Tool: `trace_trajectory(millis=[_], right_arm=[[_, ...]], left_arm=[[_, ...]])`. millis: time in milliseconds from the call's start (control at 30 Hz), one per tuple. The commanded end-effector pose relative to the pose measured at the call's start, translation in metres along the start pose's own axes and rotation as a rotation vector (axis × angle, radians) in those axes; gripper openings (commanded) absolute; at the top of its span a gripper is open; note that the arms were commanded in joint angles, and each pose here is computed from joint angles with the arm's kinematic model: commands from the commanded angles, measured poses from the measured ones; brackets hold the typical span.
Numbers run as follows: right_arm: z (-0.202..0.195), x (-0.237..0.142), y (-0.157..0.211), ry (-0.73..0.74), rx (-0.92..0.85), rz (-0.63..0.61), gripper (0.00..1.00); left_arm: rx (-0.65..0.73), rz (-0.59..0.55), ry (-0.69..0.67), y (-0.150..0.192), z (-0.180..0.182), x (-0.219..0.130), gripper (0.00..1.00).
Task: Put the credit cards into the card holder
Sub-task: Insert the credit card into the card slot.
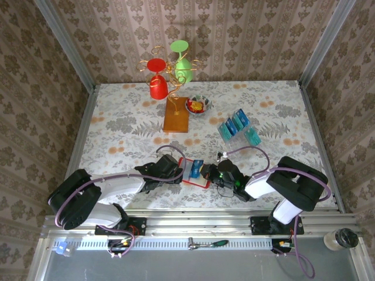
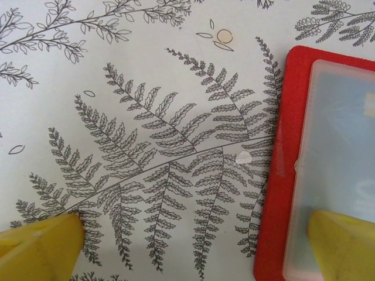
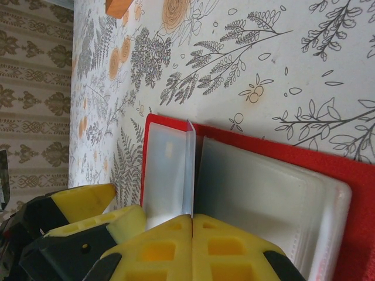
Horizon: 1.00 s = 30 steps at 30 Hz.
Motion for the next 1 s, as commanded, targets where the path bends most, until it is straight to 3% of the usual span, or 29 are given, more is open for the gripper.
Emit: trace_trajectory(millis=[0,967], right_arm=[[-0.01,0.001,0.001,0.037,-0.011,-0.014,0.0],[-0.019,-0.012,0.015,0.122,-0.024,-0.093,0.0]], left_arm=[[0.017,0.112,-0.073,0.031,0.019,0.0,1.0],[0.013,0.115,-0.071,0.034,0.02,0.002,1.0]])
Point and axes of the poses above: each hand's point on the last joint's axis, 136 mm out from that joint toward the fingers, its own x axis out along the fingers, its own z axis along the line the jaws close on, y = z × x, the point moved 2 cm from there along -x, back along the fingers, and after that the axes turned 2 degrees about x, right-handed, at the moved point
